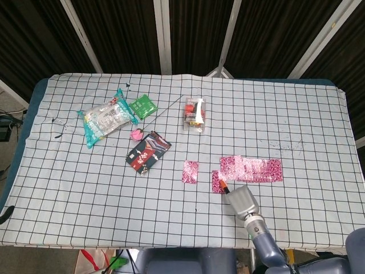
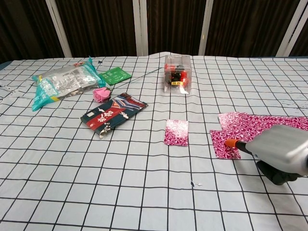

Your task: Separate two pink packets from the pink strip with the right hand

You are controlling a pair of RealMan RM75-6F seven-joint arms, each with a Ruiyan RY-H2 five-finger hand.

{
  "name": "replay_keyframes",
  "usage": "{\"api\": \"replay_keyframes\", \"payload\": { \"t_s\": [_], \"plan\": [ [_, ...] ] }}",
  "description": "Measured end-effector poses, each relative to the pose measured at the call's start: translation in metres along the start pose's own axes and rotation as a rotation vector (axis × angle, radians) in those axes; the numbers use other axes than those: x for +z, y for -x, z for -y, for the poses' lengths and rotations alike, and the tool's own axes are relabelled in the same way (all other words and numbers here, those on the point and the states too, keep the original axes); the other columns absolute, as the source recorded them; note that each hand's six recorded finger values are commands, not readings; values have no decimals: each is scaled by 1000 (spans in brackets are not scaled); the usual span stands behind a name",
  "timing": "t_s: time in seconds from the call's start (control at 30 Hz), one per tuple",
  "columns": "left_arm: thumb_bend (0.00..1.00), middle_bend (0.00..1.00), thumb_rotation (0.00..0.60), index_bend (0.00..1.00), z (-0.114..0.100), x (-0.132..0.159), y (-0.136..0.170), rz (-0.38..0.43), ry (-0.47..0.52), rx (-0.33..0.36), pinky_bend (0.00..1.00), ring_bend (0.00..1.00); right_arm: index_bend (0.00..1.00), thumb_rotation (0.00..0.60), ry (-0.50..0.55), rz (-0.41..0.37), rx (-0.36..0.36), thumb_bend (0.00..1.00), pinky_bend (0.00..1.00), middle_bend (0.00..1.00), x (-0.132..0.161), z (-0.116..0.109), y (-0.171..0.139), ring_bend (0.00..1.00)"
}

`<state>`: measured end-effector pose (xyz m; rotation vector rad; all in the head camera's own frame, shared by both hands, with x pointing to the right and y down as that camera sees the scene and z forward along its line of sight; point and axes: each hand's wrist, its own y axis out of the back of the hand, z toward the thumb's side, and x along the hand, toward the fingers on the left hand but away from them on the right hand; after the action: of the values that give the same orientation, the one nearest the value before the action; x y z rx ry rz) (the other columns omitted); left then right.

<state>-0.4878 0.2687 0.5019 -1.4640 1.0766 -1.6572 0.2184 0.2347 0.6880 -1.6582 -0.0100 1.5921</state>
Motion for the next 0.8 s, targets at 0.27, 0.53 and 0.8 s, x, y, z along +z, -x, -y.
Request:
{"api": "replay_keyframes", "payload": {
  "t_s": [0.27,0.53,0.8],
  "plan": [
    [347,5,600,163,1,0,0,1,0,-2,86,0,69,600,-10,-33,-4,783,644,824,7,7,-19,860],
    [347,5,600,164,0,1,0,2,-1,-1,86,0,69,600,-31,-66,-4,783,644,824,13,14,-42,860],
    [347,5,600,163,1,2,1,4,-2,-4,86,0,69,600,-47,-88,-22,783,645,824,17,17,-62,860]
  ]
}}
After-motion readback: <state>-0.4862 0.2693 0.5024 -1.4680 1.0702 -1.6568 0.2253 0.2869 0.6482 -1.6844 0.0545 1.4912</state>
